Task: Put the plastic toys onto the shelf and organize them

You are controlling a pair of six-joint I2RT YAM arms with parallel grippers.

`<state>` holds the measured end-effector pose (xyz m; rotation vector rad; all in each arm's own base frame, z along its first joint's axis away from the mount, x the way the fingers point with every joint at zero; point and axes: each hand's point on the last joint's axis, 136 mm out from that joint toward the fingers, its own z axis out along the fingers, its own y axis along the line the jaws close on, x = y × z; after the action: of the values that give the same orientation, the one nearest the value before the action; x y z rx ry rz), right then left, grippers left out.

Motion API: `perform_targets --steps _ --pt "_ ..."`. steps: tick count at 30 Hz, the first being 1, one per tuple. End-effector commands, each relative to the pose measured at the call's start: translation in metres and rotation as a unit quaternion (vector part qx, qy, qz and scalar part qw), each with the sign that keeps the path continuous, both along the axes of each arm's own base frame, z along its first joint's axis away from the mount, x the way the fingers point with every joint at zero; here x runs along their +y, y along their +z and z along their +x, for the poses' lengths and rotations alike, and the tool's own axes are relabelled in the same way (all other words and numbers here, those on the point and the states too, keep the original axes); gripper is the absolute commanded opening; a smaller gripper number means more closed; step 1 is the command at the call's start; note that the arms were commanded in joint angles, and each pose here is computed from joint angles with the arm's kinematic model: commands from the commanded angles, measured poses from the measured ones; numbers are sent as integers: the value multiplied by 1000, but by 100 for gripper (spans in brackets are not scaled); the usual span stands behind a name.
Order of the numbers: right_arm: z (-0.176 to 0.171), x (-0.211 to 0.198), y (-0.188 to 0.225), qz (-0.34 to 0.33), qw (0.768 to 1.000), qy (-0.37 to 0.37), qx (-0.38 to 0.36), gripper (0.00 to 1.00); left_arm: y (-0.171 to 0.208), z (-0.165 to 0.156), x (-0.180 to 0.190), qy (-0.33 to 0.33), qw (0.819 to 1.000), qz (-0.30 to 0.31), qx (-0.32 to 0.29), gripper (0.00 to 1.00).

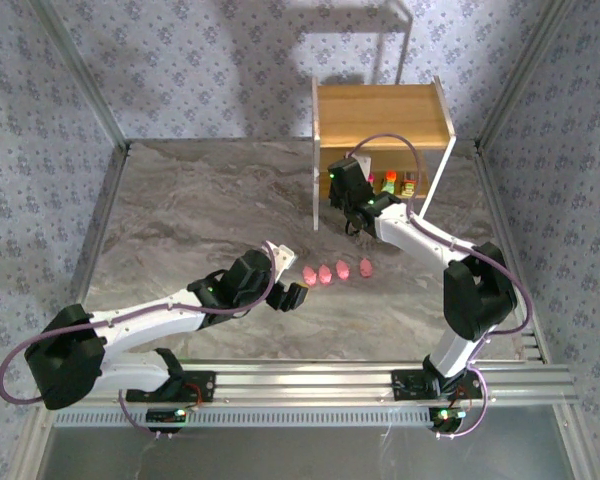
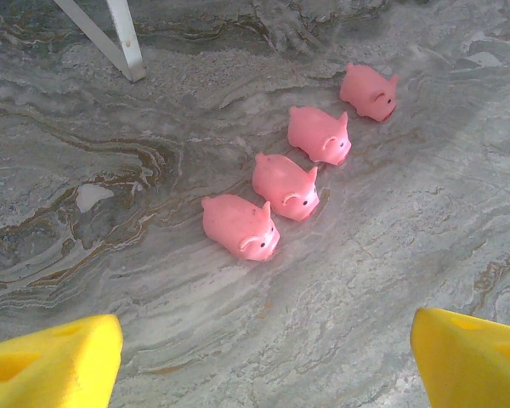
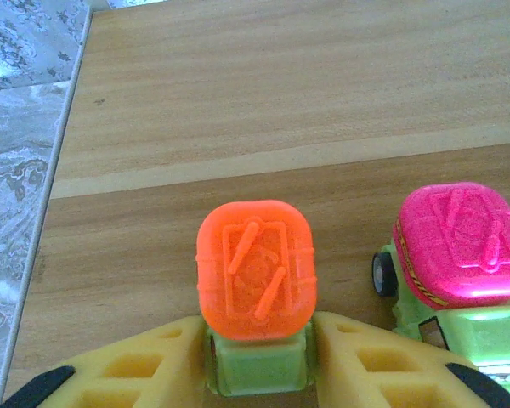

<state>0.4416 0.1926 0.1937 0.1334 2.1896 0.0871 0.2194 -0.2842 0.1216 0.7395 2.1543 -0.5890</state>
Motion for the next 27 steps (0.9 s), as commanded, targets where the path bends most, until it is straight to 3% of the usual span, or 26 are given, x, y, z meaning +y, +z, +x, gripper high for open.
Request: perform_targets --steps 1,27 --pt "6 0 10 -2 1000 3 -8 39 5 0 -4 -6 1000 -1 -12 88" --pt "-21 -11 21 -1 1000 -5 -20 44 6 1 -3 -3 1000 0 -14 88"
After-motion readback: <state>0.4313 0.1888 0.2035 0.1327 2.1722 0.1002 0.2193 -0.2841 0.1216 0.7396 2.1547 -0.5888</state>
